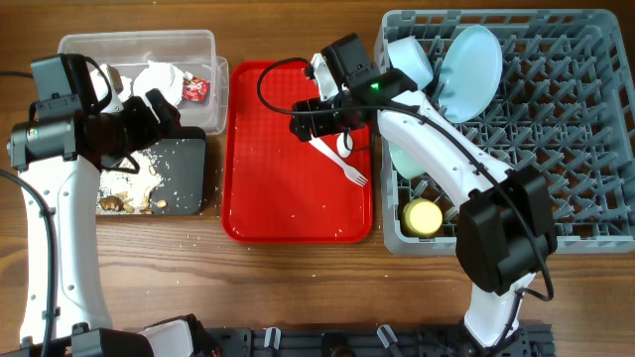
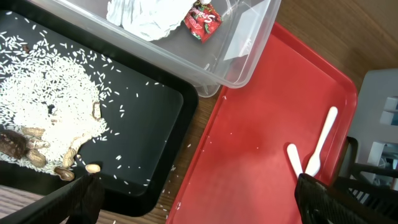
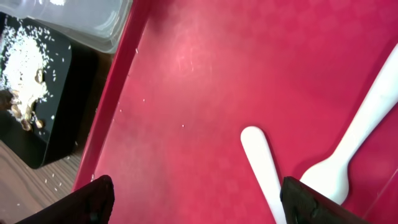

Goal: Sort waste into correct bins and load items into the dishwasher rack
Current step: 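Move the right gripper to the white spoon and grasp it, then carry the white spoon into the rack and release it, then move the right gripper to the white fork and grasp it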

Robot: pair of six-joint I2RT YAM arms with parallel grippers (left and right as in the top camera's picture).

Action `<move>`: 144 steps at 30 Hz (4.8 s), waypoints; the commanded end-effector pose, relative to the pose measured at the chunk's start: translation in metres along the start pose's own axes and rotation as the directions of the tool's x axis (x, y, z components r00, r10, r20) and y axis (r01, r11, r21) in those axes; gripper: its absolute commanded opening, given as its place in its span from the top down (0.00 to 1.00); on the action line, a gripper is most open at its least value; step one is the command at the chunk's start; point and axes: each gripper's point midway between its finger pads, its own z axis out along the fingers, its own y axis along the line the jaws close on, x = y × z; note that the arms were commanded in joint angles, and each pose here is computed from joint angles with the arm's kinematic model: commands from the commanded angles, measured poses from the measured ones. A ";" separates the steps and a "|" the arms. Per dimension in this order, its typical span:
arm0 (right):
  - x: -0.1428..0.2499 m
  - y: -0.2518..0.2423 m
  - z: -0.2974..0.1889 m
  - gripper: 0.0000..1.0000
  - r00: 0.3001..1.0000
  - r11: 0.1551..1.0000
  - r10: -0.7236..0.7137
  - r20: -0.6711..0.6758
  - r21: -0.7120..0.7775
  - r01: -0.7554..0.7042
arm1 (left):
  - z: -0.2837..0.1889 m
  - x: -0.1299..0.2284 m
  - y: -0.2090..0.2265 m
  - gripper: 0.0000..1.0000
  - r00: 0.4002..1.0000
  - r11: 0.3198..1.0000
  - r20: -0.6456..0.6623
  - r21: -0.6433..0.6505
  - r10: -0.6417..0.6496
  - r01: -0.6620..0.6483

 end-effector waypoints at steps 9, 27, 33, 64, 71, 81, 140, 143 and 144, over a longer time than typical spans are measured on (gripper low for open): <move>0.003 -0.050 0.024 0.23 0.971 0.942 0.234 0.056 0.233 -0.241 | -0.008 -0.004 -0.002 0.00 1.000 1.000 0.025 0.004 0.003 -0.003; 0.063 -0.097 0.056 0.41 0.864 0.775 0.503 0.005 0.439 -0.454 | -0.008 -0.004 -0.002 0.00 1.000 1.000 0.025 0.004 0.003 -0.003; 0.073 -0.110 0.062 0.50 0.832 0.735 0.554 0.017 0.460 -0.498 | -0.008 -0.004 -0.002 0.00 1.000 1.000 0.025 0.004 0.002 -0.002; 0.005 -0.076 0.057 0.96 0.983 0.945 0.183 0.006 0.275 -0.178 | -0.008 -0.004 -0.002 0.00 1.000 1.000 0.026 0.004 0.003 -0.003; -0.043 -0.025 -0.039 0.96 0.976 0.969 -0.164 0.141 0.207 0.133 | -0.008 -0.004 -0.002 0.00 1.000 1.000 0.026 0.004 0.003 -0.003; 0.012 -0.095 -0.203 0.96 0.991 0.793 -0.090 0.094 0.609 0.015 | -0.008 -0.004 -0.002 0.00 1.000 1.000 0.026 0.004 0.003 -0.003; 0.019 0.007 -0.051 0.00 0.910 0.904 -0.413 -0.042 0.102 0.415 | -0.008 -0.004 -0.002 0.00 1.000 1.000 0.025 0.004 0.003 -0.003; 0.013 0.015 -0.051 0.00 0.907 0.904 -0.421 -0.009 0.073 0.421 | -0.008 -0.004 -0.002 0.00 1.000 1.000 0.025 0.004 0.003 -0.003; 0.012 0.017 -0.050 0.00 0.906 0.904 -0.424 -0.002 0.062 0.423 | -0.008 -0.004 -0.002 0.00 1.000 1.000 0.025 0.004 0.003 -0.003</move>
